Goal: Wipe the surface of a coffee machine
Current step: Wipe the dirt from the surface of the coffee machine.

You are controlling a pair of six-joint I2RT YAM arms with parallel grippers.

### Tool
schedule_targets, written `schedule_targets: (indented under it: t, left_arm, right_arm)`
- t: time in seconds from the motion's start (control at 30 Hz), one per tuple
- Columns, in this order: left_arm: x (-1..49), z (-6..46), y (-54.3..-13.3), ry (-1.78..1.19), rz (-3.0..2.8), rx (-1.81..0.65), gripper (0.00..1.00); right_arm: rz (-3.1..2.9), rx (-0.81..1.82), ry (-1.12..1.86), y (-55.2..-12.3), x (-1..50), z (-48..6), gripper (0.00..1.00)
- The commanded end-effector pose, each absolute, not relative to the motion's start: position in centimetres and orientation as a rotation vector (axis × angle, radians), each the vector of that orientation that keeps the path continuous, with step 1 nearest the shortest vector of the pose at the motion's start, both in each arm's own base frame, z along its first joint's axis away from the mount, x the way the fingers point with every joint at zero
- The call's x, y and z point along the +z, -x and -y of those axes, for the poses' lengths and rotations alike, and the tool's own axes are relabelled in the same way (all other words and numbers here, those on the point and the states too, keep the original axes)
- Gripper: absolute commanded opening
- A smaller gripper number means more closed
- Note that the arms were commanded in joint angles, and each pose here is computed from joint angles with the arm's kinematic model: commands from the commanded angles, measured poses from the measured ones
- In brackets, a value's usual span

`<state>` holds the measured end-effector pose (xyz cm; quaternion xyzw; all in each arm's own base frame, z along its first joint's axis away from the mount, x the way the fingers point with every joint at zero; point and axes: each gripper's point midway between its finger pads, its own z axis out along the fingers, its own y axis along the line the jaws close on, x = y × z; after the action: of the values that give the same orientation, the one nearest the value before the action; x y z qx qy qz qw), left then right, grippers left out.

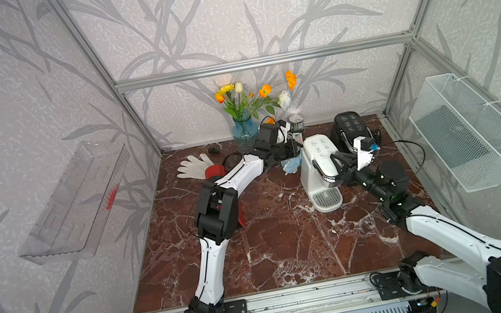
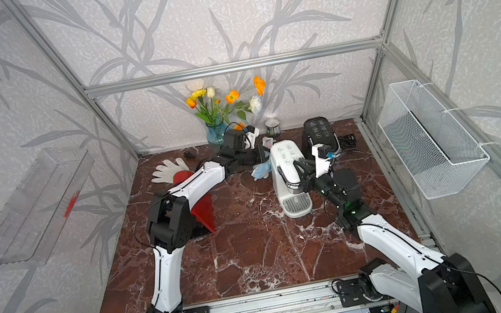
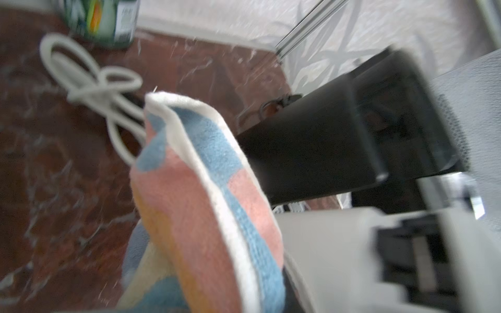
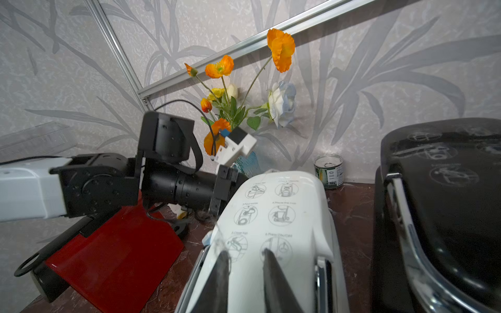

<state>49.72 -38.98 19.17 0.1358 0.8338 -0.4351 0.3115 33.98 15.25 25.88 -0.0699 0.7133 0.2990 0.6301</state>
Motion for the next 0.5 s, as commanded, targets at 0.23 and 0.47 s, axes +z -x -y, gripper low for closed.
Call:
schedule_targets:
  t: [0.23, 0.47]
  left_arm:
    - [21.5, 43.4, -50.1, -0.566, -2.065, -1.331, 0.0]
    - [16.3, 44.2, -49.5, -0.62, -2.14, -1.424, 0.0]
  right_arm:
    - [-1.91, 0.716, 0.175, -32.3, 18.2, -15.9, 0.24]
    - [-1.916, 0.72, 0.175, -32.4, 17.9, -16.0, 0.24]
